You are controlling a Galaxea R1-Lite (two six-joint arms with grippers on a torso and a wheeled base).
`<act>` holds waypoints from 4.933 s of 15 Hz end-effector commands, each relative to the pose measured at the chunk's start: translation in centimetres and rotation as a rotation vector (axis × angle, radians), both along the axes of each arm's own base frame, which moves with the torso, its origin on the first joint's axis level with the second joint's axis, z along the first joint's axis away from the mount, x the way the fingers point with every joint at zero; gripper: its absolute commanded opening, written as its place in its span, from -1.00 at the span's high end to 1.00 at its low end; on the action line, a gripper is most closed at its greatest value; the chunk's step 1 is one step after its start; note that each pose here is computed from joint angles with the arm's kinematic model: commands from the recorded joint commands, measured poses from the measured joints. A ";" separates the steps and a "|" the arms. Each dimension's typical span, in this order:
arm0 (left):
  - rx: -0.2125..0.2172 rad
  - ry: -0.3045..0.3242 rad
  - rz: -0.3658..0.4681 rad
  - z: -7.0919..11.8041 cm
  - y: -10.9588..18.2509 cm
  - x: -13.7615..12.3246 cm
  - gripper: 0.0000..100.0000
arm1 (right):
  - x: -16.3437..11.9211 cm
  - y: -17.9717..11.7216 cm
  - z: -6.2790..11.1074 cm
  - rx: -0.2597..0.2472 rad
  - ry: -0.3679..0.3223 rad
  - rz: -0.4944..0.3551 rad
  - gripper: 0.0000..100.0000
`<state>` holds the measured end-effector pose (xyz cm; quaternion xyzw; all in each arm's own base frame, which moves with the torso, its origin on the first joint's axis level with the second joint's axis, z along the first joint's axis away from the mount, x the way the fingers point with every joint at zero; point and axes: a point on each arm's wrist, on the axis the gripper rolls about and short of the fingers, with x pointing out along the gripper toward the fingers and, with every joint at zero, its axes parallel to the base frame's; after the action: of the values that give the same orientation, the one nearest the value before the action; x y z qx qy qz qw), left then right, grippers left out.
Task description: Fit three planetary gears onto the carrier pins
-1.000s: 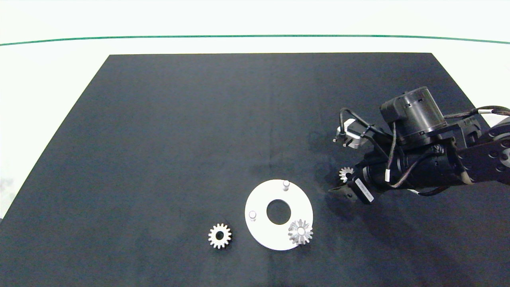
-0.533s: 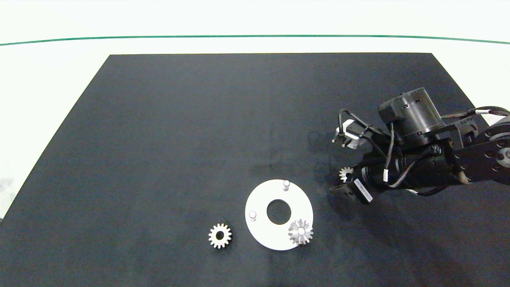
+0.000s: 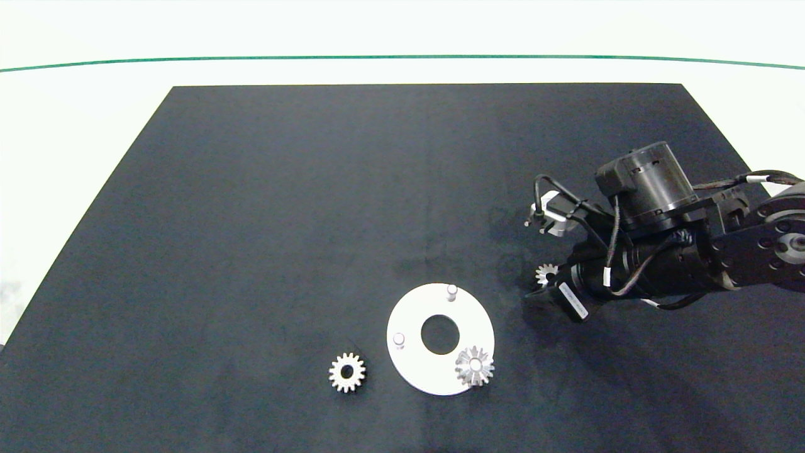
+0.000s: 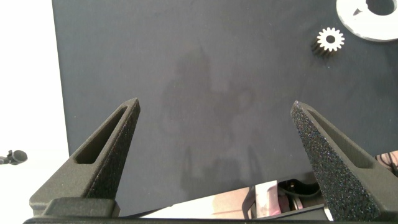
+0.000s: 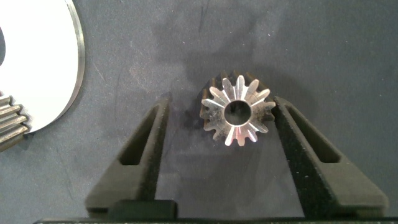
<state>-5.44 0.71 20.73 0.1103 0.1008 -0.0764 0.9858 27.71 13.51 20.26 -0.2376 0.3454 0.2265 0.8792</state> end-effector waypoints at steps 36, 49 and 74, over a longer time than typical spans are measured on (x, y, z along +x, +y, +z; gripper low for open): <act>0.001 0.007 -0.009 -0.2 0.0 0.0 -1.00 | -7.2 6.1 4.3 -0.004 -0.109 0.253 0.62; 0.001 0.008 -0.012 -0.2 0.1 0.1 -1.00 | -3.7 10.3 2.0 -0.054 -0.080 0.247 0.62; -0.002 0.001 -0.023 0.0 0.1 0.0 -1.00 | -1.7 11.4 1.0 -0.054 -0.064 0.222 0.62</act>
<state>-5.46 0.84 20.75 0.1101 0.0985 -0.0873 0.9852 25.88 24.90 21.41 -0.3026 0.2921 0.3062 0.8540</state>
